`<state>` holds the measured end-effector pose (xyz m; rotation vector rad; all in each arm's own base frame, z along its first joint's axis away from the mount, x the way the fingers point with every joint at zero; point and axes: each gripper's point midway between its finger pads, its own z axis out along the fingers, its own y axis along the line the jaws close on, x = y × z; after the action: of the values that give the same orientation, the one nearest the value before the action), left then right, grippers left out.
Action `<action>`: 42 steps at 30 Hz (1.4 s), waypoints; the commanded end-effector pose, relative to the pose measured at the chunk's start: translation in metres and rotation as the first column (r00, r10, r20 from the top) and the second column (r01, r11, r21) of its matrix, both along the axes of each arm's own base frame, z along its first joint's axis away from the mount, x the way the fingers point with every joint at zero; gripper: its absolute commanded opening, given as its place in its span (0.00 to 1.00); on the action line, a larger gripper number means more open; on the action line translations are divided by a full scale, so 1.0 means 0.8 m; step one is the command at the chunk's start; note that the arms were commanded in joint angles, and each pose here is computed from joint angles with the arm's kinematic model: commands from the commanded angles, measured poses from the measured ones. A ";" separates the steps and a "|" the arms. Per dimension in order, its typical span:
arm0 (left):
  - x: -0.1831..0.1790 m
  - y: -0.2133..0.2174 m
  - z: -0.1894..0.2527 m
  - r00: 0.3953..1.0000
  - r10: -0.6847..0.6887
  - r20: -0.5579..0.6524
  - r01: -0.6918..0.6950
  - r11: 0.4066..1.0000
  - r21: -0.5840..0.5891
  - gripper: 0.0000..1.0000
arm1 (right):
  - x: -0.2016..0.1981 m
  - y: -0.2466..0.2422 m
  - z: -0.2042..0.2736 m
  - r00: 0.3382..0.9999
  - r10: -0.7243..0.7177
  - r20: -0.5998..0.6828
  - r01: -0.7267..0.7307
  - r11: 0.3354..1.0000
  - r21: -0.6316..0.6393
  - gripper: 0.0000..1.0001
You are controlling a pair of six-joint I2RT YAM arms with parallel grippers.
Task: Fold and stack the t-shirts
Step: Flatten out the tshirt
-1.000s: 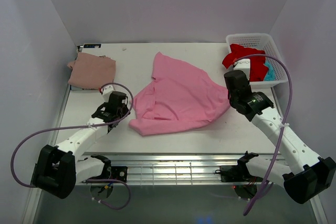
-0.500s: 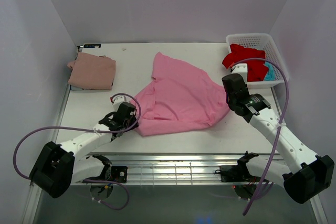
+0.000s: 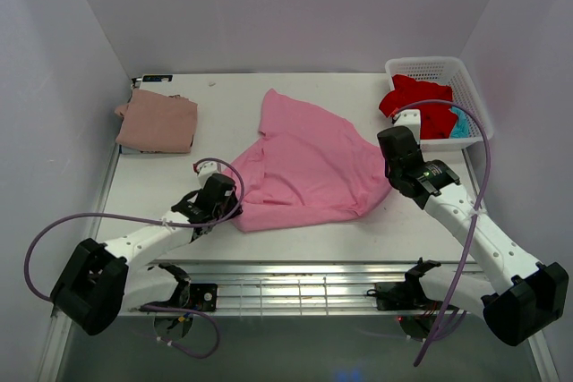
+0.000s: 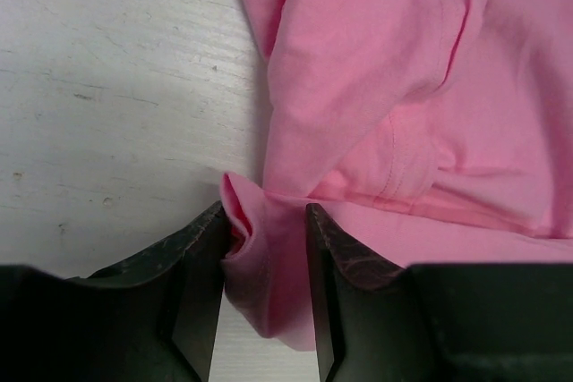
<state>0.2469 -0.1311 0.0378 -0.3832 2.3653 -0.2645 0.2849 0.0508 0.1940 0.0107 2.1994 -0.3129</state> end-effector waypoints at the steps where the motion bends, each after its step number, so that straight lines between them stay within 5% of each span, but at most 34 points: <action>1: 0.004 -0.014 0.001 1.000 -0.014 0.015 0.015 0.999 -0.040 0.49 | 0.006 0.002 0.007 0.999 -0.015 0.034 0.014 1.000 0.021 0.08; 6: -0.005 -0.011 -0.020 0.999 -0.023 -0.040 0.022 1.000 -0.006 0.40 | 0.006 0.000 0.010 0.999 -0.019 0.042 0.018 1.000 0.019 0.08; 9: -0.005 -0.007 -0.015 1.000 0.001 -0.023 -0.001 1.000 0.001 0.00 | 0.006 0.000 0.012 0.999 -0.019 0.044 0.018 1.000 0.021 0.08; 18: 0.068 -0.010 0.115 0.969 0.025 0.244 -0.039 0.998 0.051 0.00 | 0.028 0.014 0.021 0.999 0.009 0.047 -0.010 1.000 0.016 0.08; 23: 0.118 -0.018 0.241 0.898 0.057 0.437 -0.084 0.996 0.043 0.00 | 0.040 0.018 0.048 0.997 0.020 0.078 -0.020 1.000 0.003 0.08; 27: 0.116 -0.007 0.281 0.857 0.063 0.511 -0.098 0.994 0.042 0.00 | 0.039 0.013 0.076 0.993 0.017 0.117 -0.017 1.000 -0.003 0.08; 31: 0.082 0.017 0.262 0.856 0.095 0.508 -0.117 0.993 0.011 0.00 | 0.025 0.007 0.086 0.991 0.018 0.130 -0.020 1.000 0.020 0.08; 40: -0.034 0.054 0.053 0.973 0.180 0.141 -0.176 0.983 -0.044 0.00 | -0.002 -0.003 0.067 0.996 0.010 0.094 -0.013 0.999 0.035 0.08; 42: -0.034 0.048 0.057 0.974 0.179 0.136 -0.171 0.983 -0.068 0.00 | -0.005 -0.004 0.065 0.996 0.002 0.088 -0.006 0.999 0.040 0.08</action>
<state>0.2314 -0.0861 0.0942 -0.5065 2.1199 -0.2125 0.2859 0.0512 0.2505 0.0149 2.1039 -0.2559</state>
